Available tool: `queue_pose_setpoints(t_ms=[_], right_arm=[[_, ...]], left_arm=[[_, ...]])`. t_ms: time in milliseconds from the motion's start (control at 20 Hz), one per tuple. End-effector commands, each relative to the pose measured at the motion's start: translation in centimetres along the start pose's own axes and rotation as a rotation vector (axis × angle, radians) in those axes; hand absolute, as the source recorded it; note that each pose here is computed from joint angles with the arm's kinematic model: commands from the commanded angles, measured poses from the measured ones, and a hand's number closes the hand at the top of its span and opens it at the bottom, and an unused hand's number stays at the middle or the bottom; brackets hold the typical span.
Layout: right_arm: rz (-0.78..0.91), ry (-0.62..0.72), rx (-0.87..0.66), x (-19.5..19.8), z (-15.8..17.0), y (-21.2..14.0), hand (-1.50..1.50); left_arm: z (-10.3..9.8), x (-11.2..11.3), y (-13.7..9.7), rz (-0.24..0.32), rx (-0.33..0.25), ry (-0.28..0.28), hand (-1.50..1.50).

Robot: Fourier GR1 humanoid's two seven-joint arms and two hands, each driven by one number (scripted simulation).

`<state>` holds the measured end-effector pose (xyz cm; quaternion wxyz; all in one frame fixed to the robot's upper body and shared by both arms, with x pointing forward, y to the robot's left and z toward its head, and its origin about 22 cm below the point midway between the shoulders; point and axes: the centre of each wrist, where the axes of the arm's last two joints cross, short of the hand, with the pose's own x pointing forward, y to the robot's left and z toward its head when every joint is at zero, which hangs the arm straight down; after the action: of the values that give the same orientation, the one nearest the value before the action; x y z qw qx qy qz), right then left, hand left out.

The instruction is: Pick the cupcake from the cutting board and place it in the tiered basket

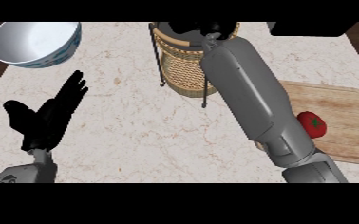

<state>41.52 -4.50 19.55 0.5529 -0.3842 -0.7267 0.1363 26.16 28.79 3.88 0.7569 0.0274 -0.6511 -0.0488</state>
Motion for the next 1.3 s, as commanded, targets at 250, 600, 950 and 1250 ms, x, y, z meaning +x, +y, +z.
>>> queue_pose_setpoints(t_ms=[250,600,950,1250], right_arm=[[-0.393,0.101,-0.107,0.6,-0.8,-3.6,-1.50],[-0.523,0.134,-0.304,-3.0,-2.3,-9.1,-1.50],[-0.509,0.181,-0.450,-7.4,-1.6,-16.7,-1.50],[-0.493,0.187,-0.466,-12.1,1.9,-24.4,-1.50]], left_arm=[[-0.7,-1.2,-0.9,0.006,0.024,0.003,0.00],[0.8,-0.7,0.4,-0.004,0.029,-0.012,0.00],[0.2,0.7,0.0,0.009,0.020,0.011,0.00],[0.2,0.3,-0.6,-0.001,0.047,0.004,0.00]])
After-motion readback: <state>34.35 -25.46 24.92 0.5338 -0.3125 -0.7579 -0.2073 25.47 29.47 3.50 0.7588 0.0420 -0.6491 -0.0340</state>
